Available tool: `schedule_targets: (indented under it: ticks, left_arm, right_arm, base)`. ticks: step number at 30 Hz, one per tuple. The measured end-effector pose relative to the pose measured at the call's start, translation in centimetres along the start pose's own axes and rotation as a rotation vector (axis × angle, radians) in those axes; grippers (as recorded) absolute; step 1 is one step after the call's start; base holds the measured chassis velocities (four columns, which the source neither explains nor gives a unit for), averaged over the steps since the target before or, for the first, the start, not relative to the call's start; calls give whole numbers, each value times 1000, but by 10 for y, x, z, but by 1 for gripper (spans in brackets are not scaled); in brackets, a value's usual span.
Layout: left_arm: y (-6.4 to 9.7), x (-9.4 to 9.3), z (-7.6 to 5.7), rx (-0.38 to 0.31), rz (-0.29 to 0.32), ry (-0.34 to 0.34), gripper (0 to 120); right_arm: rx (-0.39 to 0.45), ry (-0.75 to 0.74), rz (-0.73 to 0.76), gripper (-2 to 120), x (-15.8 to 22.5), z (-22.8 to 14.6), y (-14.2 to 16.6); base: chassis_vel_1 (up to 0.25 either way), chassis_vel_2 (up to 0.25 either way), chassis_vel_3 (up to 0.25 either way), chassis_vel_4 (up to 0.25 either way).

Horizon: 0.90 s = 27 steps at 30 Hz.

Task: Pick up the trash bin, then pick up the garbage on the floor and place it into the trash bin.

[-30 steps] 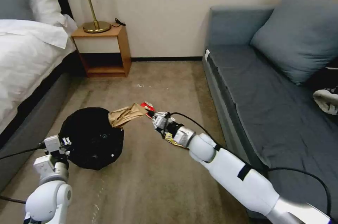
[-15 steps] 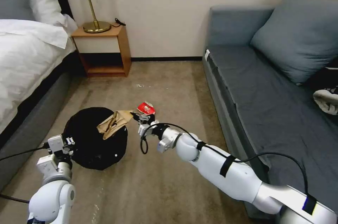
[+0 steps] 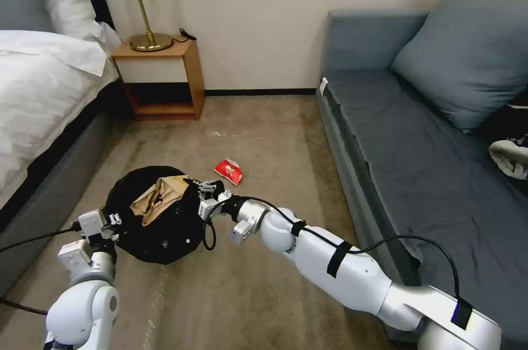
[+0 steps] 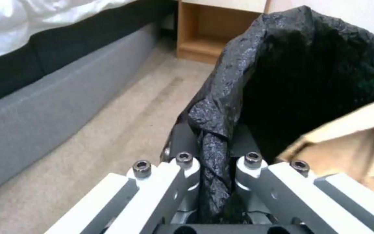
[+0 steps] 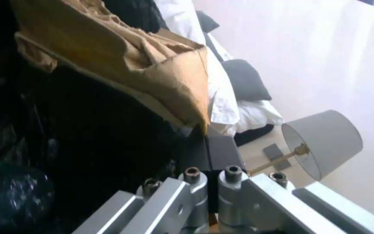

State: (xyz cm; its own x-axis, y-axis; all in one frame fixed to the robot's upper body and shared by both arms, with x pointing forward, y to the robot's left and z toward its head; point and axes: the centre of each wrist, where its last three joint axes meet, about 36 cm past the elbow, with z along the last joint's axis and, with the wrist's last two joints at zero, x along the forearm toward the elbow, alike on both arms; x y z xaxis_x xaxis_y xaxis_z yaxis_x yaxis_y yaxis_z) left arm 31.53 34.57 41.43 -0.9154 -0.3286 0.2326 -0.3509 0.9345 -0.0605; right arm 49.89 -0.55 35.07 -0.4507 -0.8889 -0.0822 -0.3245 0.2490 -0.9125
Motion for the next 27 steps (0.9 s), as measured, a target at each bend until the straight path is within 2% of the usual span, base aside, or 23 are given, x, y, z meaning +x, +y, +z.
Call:
schedule_targets:
  ticks: [4, 7, 12, 15, 16, 19, 20, 21, 23, 24, 26, 27]
  left_arm:
    - [0, 1, -1, 0, 1, 1, 5]
    - [0, 2, -1, 2, 0, 1, 5]
    - [0, 4, 0, 3, -2, 4, 5]
    - [1, 6, 1, 3, -5, 4, 5]
    - [1, 6, 1, 3, -5, 4, 5]
    - [3, 6, -1, 1, -10, -2, 5]
    - [3, 6, -1, 1, -10, -2, 5]
    - [4, 6, -2, -3, -13, -5, 5]
    - [7, 5, -4, -19, -20, -17, 5]
    - [7, 5, -4, -19, -20, -17, 5]
    - [12, 0, 1, -73, -45, -48, 5]
    - [12, 0, 1, -73, -45, -48, 5]
  right_arm:
    - [-15, -17, 1, 8, -3, -3, 3]
    - [-44, -33, 3, 25, -5, -7, 5]
    - [-84, -39, 6, 36, -5, -10, 7]
    - [-154, -37, 9, 53, -5, -16, 10]
    - [-154, -37, 9, 53, -5, -16, 10]
    - [-237, -6, 28, 69, 0, -20, 8]
    - [-237, -6, 28, 69, 0, -20, 8]
    - [-280, 14, 41, 72, 3, -21, 6]
    - [-369, 54, 82, 82, 13, -17, 0]
    - [-369, 54, 82, 82, 13, -17, 0]
    - [-422, 100, 159, 93, 35, -1, -17]
    - [-422, 100, 159, 93, 35, -1, -17]
  base:
    - [0, 0, 0, 0]
    - [0, 0, 0, 0]
    - [0, 0, 0, 0]
    - [0, 0, 0, 0]
    - [0, 0, 0, 0]
    - [0, 0, 0, 0]
    - [0, 0, 0, 0]
    - [0, 0, 0, 0]
    - [0, 0, 0, 0]
    - [0, 0, 0, 0]
    - [0, 0, 0, 0]
    - [0, 0, 0, 0]
